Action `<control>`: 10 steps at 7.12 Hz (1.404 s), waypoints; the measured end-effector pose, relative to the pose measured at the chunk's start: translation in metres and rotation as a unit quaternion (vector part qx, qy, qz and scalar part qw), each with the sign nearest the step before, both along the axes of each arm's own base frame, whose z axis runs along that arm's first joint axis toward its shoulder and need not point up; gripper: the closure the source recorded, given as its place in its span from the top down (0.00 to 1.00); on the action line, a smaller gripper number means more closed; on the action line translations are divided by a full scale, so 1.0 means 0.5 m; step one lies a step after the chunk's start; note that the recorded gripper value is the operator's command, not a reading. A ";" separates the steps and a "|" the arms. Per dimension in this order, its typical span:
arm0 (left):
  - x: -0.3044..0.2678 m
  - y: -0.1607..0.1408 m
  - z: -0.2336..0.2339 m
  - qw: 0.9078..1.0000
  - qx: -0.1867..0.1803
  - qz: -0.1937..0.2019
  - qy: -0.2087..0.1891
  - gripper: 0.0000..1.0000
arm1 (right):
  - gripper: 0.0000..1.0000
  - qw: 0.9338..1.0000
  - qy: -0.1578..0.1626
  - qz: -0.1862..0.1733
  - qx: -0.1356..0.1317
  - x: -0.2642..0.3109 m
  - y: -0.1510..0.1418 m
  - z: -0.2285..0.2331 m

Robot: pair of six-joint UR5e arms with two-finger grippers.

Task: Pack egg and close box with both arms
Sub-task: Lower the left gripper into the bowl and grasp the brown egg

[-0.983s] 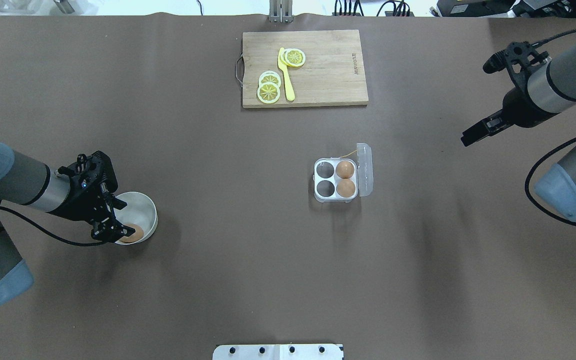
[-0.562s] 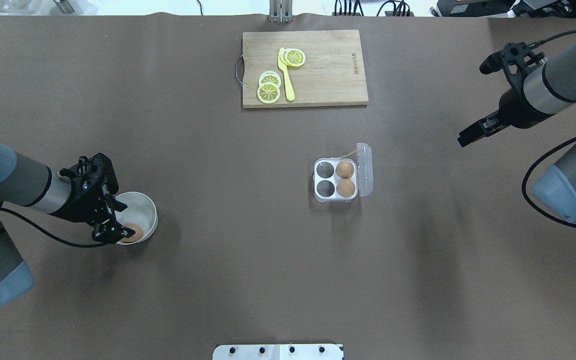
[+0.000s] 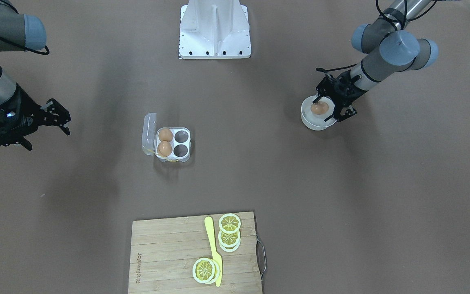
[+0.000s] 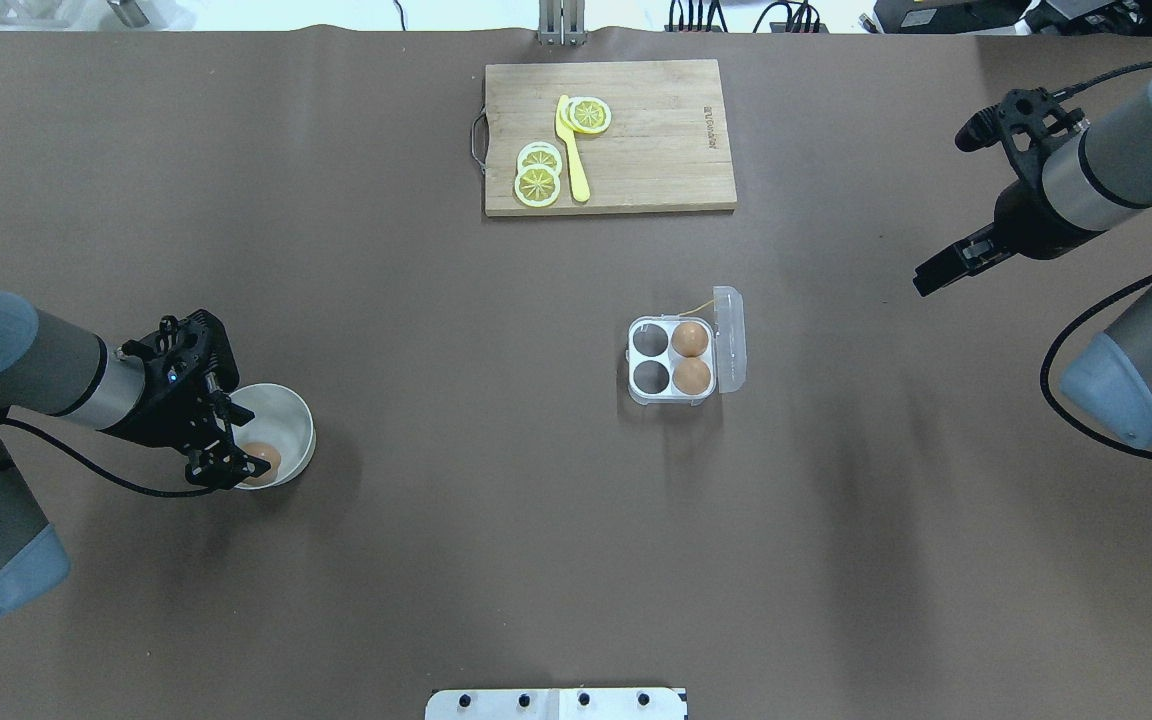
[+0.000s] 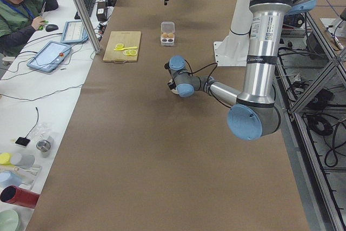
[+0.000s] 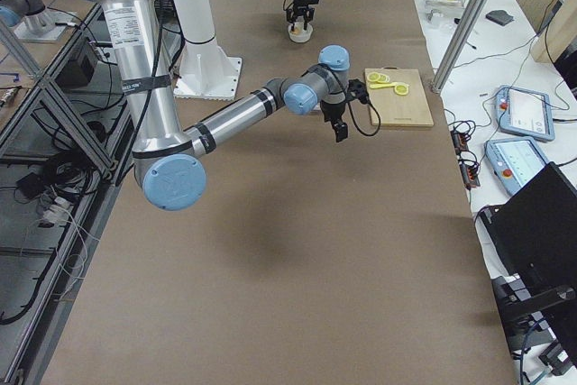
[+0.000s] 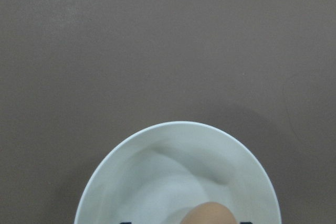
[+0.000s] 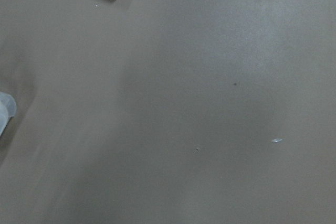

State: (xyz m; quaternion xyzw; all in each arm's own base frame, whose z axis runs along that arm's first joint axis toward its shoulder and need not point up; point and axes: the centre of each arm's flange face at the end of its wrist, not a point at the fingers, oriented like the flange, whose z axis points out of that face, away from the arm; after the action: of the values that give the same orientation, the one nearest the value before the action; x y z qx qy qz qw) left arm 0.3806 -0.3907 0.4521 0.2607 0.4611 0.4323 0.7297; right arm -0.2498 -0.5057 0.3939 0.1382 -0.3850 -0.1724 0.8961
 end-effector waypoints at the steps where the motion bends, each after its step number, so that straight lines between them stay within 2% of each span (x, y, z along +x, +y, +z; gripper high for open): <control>1: 0.006 0.003 0.000 1.000 0.005 -0.005 -0.002 0.58 | 1.00 1.000 0.000 0.000 0.000 -0.001 0.000 0.000; 2: 0.010 0.006 -0.001 1.000 0.008 -0.007 -0.002 0.53 | 1.00 1.000 0.000 0.000 0.000 -0.001 0.000 0.001; 8: 0.007 0.010 0.004 1.000 0.008 -0.008 -0.004 0.54 | 1.00 1.000 0.000 0.000 0.001 -0.002 -0.001 -0.002; 9: 0.007 0.011 0.006 1.000 0.008 -0.008 -0.004 0.50 | 1.00 1.000 0.000 0.000 0.001 -0.002 -0.001 -0.002; 10: 0.007 0.011 0.006 1.000 0.008 -0.008 -0.005 0.34 | 1.00 1.000 0.000 0.000 0.001 -0.002 -0.001 -0.002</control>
State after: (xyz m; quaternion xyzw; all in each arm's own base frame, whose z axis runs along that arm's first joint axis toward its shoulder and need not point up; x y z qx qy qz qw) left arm 0.3843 -0.3852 0.4552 0.2682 0.4522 0.4312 0.7333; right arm -0.2508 -0.5063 0.3929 0.1387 -0.3852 -0.1729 0.8958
